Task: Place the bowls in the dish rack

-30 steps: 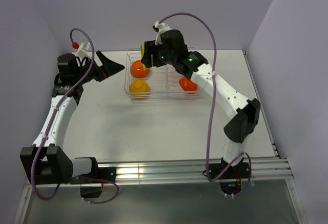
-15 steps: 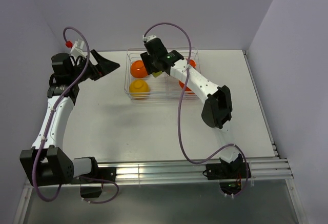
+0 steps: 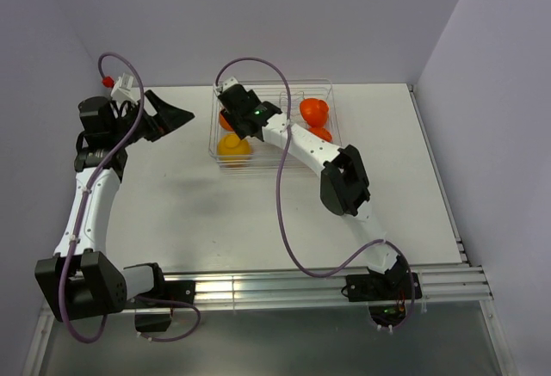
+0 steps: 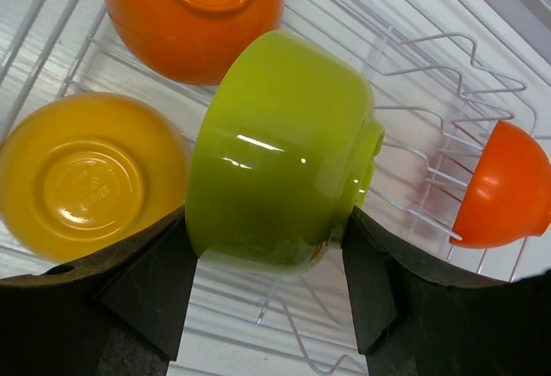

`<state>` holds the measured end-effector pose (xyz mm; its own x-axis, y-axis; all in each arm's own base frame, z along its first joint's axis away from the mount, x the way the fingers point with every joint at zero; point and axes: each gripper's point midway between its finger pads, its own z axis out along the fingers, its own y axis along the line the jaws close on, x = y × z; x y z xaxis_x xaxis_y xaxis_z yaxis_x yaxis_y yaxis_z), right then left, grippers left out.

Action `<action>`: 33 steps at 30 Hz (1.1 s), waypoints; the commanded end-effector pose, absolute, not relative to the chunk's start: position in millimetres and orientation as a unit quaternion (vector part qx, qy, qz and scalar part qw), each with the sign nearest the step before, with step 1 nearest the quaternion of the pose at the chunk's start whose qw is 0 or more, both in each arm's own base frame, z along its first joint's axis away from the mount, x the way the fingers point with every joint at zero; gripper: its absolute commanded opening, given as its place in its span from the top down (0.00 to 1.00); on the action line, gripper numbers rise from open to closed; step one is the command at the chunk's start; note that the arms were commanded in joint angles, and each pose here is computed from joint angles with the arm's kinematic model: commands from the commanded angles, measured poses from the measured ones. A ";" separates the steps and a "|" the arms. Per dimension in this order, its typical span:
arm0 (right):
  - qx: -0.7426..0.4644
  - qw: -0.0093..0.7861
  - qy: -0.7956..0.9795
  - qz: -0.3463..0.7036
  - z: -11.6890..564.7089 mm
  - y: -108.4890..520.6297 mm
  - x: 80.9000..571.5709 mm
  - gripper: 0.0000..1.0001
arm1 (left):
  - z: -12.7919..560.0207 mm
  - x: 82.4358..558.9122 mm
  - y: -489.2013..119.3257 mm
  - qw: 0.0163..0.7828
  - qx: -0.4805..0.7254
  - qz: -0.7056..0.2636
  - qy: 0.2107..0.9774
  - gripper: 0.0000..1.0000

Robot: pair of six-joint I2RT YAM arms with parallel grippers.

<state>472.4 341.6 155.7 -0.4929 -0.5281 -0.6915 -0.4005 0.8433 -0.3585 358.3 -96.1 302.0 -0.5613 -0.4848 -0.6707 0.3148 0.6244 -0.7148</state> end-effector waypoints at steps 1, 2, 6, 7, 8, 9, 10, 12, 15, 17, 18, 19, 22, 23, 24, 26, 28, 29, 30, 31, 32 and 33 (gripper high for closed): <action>-0.237 0.491 0.832 -0.106 195.5 339.6 496.7 1.00 | 316.3 350.1 -96.3 0.488 -0.024 -0.432 0.758 0.01; -0.236 0.492 0.830 -0.110 195.0 338.8 497.6 1.00 | 316.5 350.1 -94.2 0.491 -0.025 -0.429 0.758 0.00; -0.240 0.491 0.829 -0.120 189.5 337.2 499.5 1.00 | 315.9 349.0 -91.1 0.493 -0.025 -0.426 0.758 0.00; -0.240 0.491 0.829 -0.121 187.7 337.7 500.3 1.00 | 315.4 348.7 -90.9 0.492 -0.026 -0.428 0.758 0.01; -0.242 0.490 0.829 -0.120 186.8 338.2 500.0 1.00 | 314.6 349.0 -90.7 0.491 -0.026 -0.428 0.758 0.01; -0.247 0.485 0.830 -0.119 181.9 338.9 499.0 1.00 | 313.2 349.4 -90.7 0.488 -0.028 -0.429 0.760 0.00; -0.248 0.486 0.830 -0.117 179.2 339.2 499.8 1.00 | 313.3 349.4 -90.2 0.488 -0.029 -0.429 0.760 0.01; -0.253 0.477 0.832 -0.125 171.8 335.8 500.1 1.00 | 314.3 349.6 -89.6 0.486 -0.030 -0.430 0.760 0.01; -0.247 0.472 0.837 -0.125 166.6 330.1 503.8 1.00 | 313.0 349.3 -88.6 0.486 -0.031 -0.429 0.761 0.00; -0.247 0.469 0.839 -0.125 164.1 328.0 505.7 1.00 | 311.7 349.2 -87.6 0.486 -0.033 -0.429 0.761 0.01; -0.246 0.469 0.839 -0.127 163.9 325.8 507.5 1.00 | 309.5 348.6 -88.3 0.481 -0.036 -0.432 0.762 0.00; -0.247 0.468 0.839 -0.127 163.0 325.4 508.2 1.00 | 308.8 348.5 -88.7 0.479 -0.037 -0.434 0.762 0.01; -0.252 0.463 0.840 -0.130 158.1 325.3 508.1 1.00 | 308.5 349.6 -87.6 0.477 -0.040 -0.436 0.762 0.00; -0.255 0.461 0.840 -0.132 156.4 324.7 507.6 1.00 | 308.5 349.7 -87.1 0.477 -0.040 -0.435 0.762 0.01; -0.256 0.459 0.840 -0.132 154.5 324.9 507.5 1.00 | 308.8 349.8 -86.5 0.478 -0.040 -0.434 0.762 0.00; -0.257 0.455 0.842 -0.134 149.9 324.2 507.0 1.00 | 308.0 349.9 -85.9 0.476 -0.042 -0.434 0.764 0.00; -0.259 0.449 0.844 -0.137 144.4 322.5 506.5 1.00 | 307.2 348.9 -85.9 0.474 -0.041 -0.434 0.765 0.01; -0.259 0.448 0.844 -0.140 142.8 321.7 506.5 1.00 | 306.3 348.8 -85.4 0.473 -0.042 -0.434 0.766 0.01; -0.260 0.446 0.845 -0.141 140.2 321.8 506.6 0.99 | 304.7 348.5 -85.9 0.472 -0.041 -0.434 0.767 0.01; -0.260 0.446 0.845 -0.142 140.3 320.7 507.2 0.97 | 304.9 348.0 -85.6 0.472 -0.041 -0.433 0.766 0.01; -0.262 0.446 0.844 -0.144 139.6 321.1 506.8 0.96 | 304.7 347.8 -85.1 0.473 -0.041 -0.433 0.766 0.01; -0.260 0.446 0.844 -0.145 138.5 320.3 507.9 0.94 | 304.7 348.1 -84.7 0.473 -0.042 -0.431 0.767 0.00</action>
<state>497.9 321.5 127.7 -0.4917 -0.5843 -0.6456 -0.3555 0.8115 -0.4638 353.5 -84.1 297.7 -0.5636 -0.4920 -0.6635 0.3063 0.6215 -0.7210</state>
